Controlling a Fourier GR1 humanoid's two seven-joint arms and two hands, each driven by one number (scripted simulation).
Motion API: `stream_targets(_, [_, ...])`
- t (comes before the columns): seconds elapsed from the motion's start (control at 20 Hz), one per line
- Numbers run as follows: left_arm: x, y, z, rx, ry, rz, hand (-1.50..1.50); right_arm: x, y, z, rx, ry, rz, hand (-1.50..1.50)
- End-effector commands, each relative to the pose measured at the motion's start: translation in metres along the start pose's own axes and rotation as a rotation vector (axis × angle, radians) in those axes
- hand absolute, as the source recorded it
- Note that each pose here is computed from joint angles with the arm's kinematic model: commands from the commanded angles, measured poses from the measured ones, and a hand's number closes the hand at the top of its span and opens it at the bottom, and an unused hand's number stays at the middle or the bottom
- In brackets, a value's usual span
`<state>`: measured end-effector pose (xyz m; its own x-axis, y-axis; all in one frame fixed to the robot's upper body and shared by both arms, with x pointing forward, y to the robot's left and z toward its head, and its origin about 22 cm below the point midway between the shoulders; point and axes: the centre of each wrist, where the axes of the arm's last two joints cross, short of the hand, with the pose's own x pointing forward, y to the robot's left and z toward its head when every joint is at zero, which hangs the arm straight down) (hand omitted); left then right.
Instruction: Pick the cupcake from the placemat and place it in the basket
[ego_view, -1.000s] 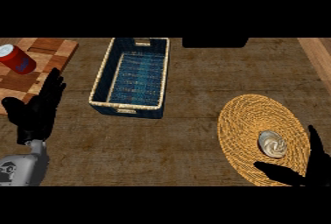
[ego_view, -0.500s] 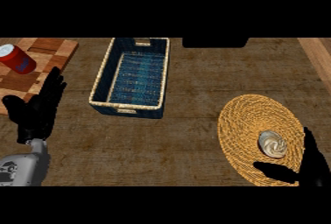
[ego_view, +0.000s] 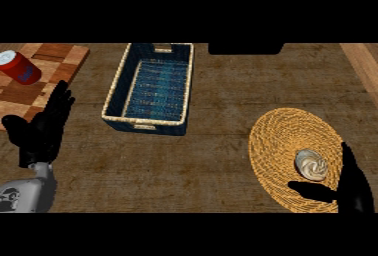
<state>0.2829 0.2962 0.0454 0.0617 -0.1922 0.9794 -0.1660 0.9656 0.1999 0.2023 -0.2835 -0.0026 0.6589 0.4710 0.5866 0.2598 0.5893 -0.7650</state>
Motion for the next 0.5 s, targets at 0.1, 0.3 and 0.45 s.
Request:
stream_targets(0.1, [-0.003, -0.011, 0.009, -0.015, 0.015, 0.002, 0.00, -0.004, 0.006, -0.025, 0.012, 0.010, 0.002, -1.50])
stream_targets(0.3, [0.005, -0.006, -0.008, -0.002, 0.000, -0.001, 0.00, 0.000, 0.016, -0.027, 0.052, 0.025, 0.037, -1.50])
stream_targets(0.45, [-0.002, -0.013, -0.005, 0.008, 0.009, 0.002, 0.00, -0.008, 0.030, -0.017, 0.134, -0.020, 0.059, 1.50])
